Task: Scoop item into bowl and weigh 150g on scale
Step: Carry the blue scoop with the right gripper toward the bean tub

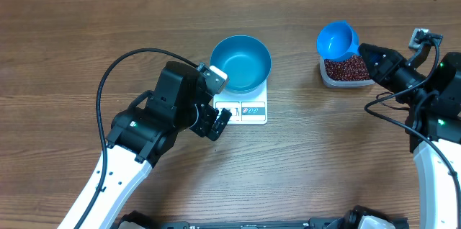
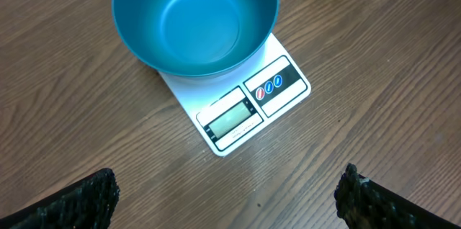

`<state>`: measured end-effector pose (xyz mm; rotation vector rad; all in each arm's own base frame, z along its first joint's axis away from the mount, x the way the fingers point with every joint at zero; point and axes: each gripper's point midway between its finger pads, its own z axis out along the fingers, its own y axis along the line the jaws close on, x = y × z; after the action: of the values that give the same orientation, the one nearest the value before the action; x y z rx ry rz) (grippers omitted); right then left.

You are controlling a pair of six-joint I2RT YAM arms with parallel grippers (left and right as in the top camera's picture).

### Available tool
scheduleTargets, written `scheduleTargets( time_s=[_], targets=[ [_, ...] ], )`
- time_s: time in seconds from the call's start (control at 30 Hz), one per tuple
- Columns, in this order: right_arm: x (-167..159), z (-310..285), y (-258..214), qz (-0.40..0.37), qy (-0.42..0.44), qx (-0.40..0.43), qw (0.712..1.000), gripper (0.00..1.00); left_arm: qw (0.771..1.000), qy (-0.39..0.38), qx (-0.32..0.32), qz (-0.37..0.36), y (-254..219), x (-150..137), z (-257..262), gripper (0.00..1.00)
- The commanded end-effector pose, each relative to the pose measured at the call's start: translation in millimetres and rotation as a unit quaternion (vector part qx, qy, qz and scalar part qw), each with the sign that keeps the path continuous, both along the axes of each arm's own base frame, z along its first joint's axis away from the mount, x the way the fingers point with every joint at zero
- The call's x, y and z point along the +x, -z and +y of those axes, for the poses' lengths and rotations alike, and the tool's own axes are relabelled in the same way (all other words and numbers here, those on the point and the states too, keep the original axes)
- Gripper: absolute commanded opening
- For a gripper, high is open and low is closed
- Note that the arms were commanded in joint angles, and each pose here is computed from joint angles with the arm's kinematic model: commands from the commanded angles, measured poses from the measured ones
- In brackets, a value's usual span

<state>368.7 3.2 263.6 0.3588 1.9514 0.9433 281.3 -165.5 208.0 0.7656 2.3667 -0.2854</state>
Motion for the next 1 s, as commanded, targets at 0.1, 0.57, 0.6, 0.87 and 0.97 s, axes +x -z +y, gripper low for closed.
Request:
scheduleTargets(
  time_s=[0.1,0.57,0.6,0.87,0.97],
  targets=[
    [3.1,-1.6,-15.7,-0.023,-0.001,-0.014,1.000,0.04,1.000,0.014,-0.001,-0.003,-1.2,-0.8,-3.2,0.99],
    [4.3,-17.6,-18.7,-0.001,0.038,-0.061,0.997,0.04,1.000,0.014,-0.001,-0.004,-1.1,-0.8,-3.1,0.99],
    [4.3,-20.9,-21.2,0.004,0.045,-0.071,0.996,0.04,1.000,0.014,-0.001,-0.003,-1.2,-0.8,-3.2,1.00],
    [1.6,-50.7,-34.2,0.058,0.100,-0.157,0.981,0.04,1.000,0.014,-0.001,-0.004,-1.1,-0.8,-3.1,1.00],
    [3.1,-52.1,-36.1,0.061,0.097,-0.166,0.980,0.04,1.000,0.014,-0.001,-0.004,-1.1,-0.8,-3.1,1.00]
  ],
)
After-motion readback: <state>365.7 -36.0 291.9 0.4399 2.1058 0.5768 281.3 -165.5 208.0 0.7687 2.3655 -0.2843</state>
